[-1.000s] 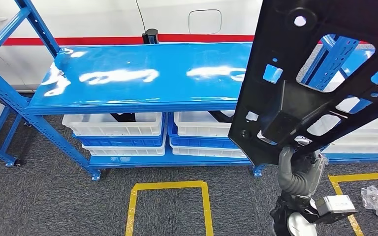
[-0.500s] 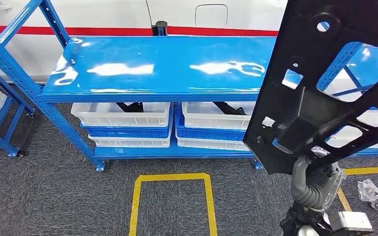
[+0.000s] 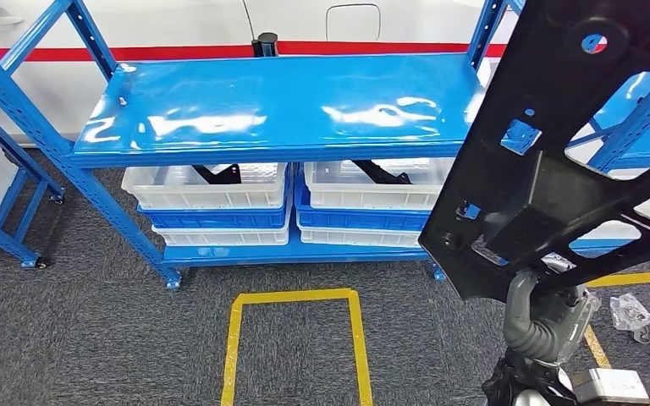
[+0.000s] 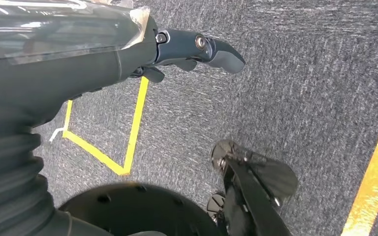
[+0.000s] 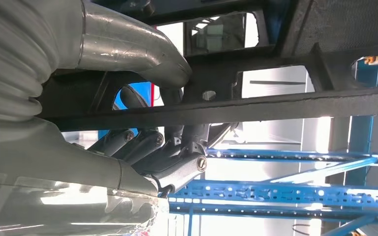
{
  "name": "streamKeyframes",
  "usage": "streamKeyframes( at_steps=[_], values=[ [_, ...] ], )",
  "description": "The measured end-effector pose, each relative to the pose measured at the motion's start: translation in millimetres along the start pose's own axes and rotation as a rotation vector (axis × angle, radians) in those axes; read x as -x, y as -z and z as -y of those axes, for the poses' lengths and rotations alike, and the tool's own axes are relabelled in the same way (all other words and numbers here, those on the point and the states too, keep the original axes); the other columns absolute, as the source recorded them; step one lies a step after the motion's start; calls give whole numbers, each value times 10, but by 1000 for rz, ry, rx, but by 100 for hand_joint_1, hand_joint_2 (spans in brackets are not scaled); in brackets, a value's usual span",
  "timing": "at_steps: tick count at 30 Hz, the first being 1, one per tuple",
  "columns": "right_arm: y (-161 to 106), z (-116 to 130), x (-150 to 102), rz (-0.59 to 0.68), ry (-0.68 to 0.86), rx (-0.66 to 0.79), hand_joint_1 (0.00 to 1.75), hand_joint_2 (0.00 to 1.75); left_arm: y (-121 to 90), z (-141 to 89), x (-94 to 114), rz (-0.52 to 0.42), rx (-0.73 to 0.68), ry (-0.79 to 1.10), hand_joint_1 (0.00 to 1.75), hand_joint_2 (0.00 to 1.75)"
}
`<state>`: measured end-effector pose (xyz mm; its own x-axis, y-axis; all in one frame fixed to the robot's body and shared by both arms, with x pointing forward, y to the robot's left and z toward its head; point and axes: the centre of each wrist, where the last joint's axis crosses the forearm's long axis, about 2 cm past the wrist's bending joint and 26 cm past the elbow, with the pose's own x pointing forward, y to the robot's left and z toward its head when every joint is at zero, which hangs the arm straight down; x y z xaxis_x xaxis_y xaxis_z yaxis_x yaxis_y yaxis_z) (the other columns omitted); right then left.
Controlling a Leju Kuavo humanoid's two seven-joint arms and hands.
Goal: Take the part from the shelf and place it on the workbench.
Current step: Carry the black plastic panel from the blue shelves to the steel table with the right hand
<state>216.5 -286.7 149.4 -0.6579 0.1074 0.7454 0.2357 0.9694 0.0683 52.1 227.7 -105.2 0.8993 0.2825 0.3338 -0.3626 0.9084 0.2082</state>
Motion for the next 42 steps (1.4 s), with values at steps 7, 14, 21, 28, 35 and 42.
streamKeyframes(
  at_steps=[7,14,21,28,35,42],
  values=[
    [3,4,-22,6,2,-6,175,175,6,-9,-7,-2,0,-8,0,175],
    [-17,40,-24,0,-7,-2,175,175,8,-12,-9,-1,3,-9,0,175],
    [-30,44,-37,-2,-4,-1,175,175,10,-21,-6,-7,0,-6,0,175],
    [-63,37,-45,-12,3,0,175,175,12,-30,-7,31,-12,46,0,175],
    [-67,22,-62,-13,19,-2,175,175,19,-48,-15,47,-26,95,0,175],
    [-76,54,-66,-15,10,5,175,175,21,-52,-15,38,-27,106,0,175]
  ],
)
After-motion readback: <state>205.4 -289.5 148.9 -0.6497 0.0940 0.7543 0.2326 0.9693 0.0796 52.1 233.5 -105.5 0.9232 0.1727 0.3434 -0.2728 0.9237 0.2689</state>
